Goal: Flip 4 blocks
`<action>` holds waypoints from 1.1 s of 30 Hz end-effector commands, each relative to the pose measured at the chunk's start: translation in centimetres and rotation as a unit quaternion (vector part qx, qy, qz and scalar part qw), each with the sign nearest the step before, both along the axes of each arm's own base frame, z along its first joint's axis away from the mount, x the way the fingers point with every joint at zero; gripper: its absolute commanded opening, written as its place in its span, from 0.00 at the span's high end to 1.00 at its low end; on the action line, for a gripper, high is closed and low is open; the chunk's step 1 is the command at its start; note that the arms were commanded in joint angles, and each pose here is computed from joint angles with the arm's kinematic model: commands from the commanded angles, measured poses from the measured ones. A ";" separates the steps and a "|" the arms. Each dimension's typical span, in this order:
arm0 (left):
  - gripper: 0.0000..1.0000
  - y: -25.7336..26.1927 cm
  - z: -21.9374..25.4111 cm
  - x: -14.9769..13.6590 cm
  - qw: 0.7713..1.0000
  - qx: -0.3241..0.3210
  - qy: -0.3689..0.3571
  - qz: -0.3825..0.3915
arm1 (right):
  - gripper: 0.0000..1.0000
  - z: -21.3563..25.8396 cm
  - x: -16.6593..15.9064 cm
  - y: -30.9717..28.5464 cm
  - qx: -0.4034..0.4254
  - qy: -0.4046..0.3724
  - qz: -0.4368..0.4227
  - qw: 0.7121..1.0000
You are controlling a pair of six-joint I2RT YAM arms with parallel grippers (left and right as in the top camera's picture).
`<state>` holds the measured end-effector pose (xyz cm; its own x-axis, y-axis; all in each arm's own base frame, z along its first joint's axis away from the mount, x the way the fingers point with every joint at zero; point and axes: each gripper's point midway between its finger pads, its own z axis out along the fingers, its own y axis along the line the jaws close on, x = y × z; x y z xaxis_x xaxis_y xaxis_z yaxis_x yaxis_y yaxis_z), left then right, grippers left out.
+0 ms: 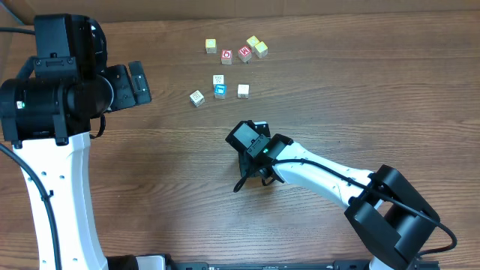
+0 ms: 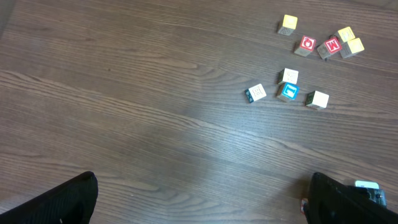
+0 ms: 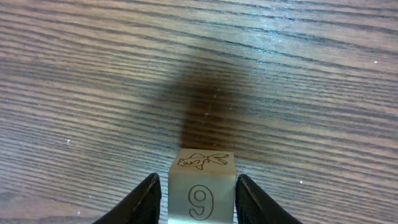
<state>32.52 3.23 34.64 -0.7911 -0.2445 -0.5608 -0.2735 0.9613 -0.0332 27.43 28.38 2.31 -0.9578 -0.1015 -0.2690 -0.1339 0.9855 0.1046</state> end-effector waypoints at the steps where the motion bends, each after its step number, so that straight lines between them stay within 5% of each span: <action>1: 0.00 0.0 0.3 0.1 1.000 -0.001 -0.005 0.010 | 0.59 0.8 1.0 0.4 0.010 -0.016 -0.021 1.000; 28: 0.00 0.0 0.3 0.1 1.000 -0.001 -0.005 0.010 | 0.66 0.4 0.9 -0.6 -0.013 -0.021 -0.026 0.999; 33: 0.00 0.0 0.3 0.1 1.000 -0.001 -0.005 0.010 | 0.47 0.5 1.1 -0.4 -0.010 -0.025 -0.027 0.999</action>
